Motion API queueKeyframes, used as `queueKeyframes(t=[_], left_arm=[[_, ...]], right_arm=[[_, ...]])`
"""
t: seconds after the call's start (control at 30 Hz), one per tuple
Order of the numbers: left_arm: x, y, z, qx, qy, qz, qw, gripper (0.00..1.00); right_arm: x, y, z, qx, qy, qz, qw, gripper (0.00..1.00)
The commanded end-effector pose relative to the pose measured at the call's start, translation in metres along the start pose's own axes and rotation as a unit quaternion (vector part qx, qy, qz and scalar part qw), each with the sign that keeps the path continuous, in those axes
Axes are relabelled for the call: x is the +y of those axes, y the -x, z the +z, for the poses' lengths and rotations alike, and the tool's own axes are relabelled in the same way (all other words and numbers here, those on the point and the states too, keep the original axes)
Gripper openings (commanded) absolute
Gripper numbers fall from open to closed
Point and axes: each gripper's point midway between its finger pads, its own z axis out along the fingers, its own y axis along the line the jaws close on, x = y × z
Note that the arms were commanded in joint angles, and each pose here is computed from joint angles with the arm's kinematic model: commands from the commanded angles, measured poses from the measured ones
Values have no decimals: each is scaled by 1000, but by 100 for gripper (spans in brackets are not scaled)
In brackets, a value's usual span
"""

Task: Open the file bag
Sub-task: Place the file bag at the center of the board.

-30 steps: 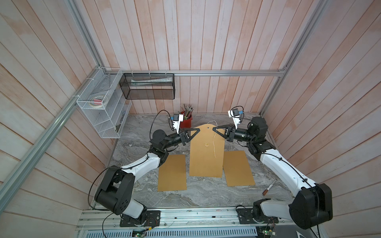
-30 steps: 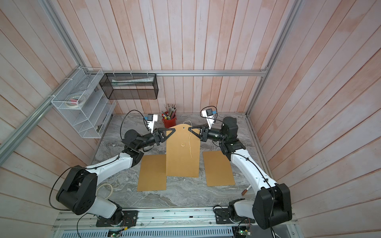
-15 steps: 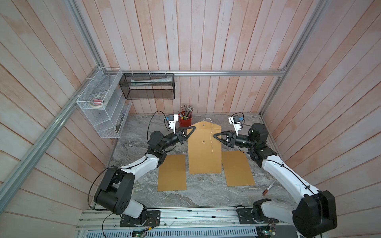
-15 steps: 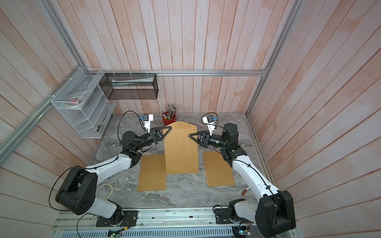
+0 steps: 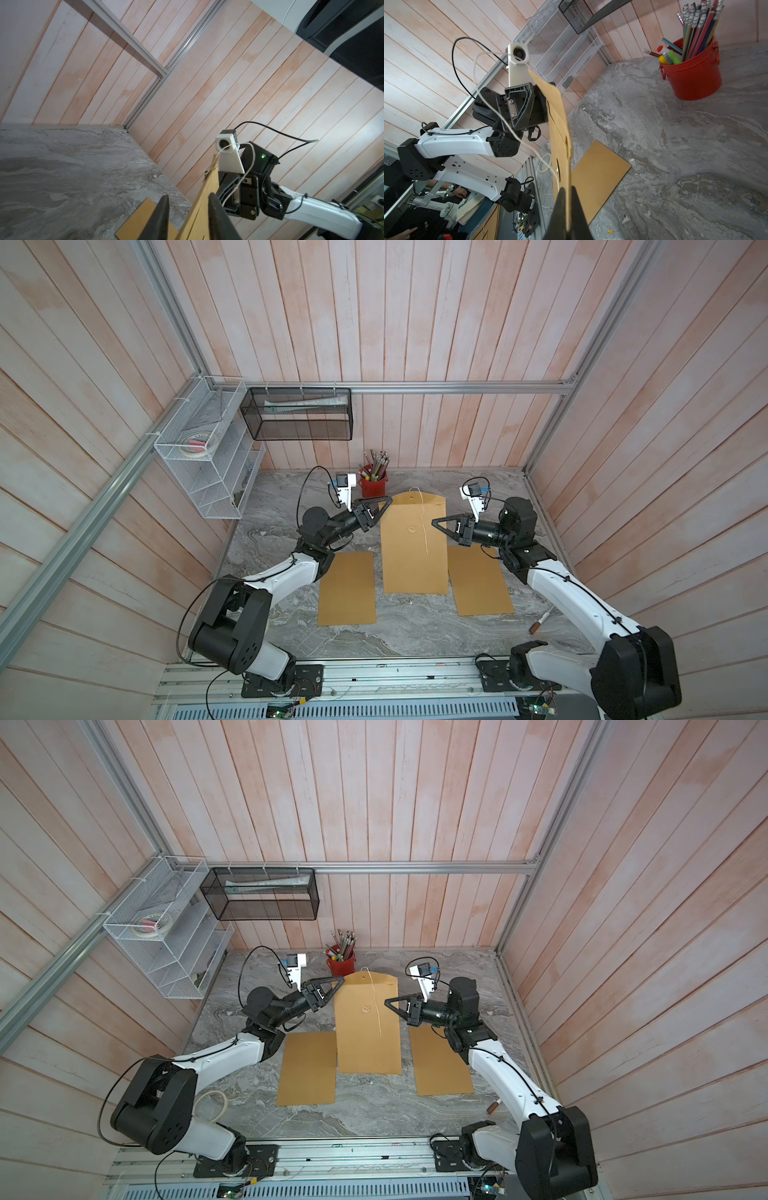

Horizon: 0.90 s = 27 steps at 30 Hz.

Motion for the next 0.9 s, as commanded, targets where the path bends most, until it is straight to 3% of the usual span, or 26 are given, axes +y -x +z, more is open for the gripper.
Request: queueKeyframes(t=[0.0,0.4,0.87], left_arm=[[12,0,-15,-2,57,25,998,40],[38,-4,-67,11,192,62,979,45],[34,-7,-82,3,204,62,977,46]], right_arm=[[-21,-3,-6,-4,-25,21,999,0],[-64,-27,-9,19,-60,73,995,0],[-110,-62,0,58,-98,145,983,0]])
